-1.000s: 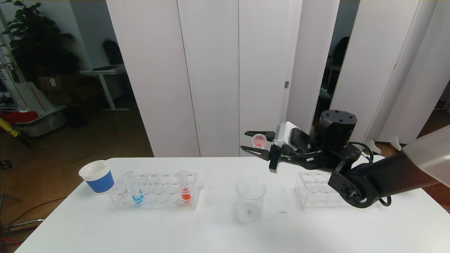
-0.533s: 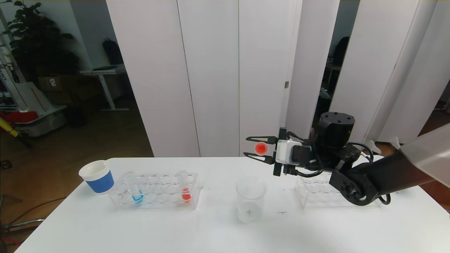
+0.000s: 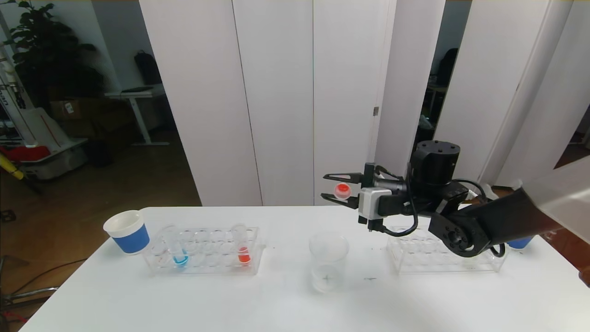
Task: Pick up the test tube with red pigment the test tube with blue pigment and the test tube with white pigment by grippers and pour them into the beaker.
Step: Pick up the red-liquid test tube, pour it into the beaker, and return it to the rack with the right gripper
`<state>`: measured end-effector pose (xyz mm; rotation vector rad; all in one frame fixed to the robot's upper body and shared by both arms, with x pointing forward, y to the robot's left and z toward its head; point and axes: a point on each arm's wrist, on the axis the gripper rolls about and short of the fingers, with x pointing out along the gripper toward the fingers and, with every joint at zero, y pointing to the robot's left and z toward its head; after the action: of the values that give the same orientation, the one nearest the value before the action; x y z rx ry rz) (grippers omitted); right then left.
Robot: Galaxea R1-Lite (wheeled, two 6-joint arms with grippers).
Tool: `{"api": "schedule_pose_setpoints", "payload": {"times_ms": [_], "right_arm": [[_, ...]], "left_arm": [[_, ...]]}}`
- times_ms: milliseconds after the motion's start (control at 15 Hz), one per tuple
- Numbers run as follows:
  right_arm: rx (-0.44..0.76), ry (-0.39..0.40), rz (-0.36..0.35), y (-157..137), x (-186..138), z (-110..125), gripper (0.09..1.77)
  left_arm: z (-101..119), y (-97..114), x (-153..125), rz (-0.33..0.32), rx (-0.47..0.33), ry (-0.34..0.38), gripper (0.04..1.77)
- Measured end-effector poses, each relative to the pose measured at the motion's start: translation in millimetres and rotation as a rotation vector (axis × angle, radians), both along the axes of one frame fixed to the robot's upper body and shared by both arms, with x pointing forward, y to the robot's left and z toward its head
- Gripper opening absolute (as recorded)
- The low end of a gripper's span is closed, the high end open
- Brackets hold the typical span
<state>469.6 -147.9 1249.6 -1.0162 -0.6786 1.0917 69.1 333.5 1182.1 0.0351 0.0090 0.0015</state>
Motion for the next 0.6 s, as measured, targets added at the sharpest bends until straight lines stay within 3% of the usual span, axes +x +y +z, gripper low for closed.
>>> {"api": "schedule_pose_setpoints", "payload": {"times_ms": [400, 600], "right_arm": [[-0.05, -0.143, -0.002, 3.3, 9.4, -6.1, 0.6], [-0.06, -0.167, 0.006, 8.5, 11.5, -9.5, 0.6]], "left_arm": [[0.0, 0.0, 0.0, 0.0, 0.0, 0.0, 1.75], [0.0, 0.0, 0.0, 0.0, 0.0, 0.0, 1.75]]}}
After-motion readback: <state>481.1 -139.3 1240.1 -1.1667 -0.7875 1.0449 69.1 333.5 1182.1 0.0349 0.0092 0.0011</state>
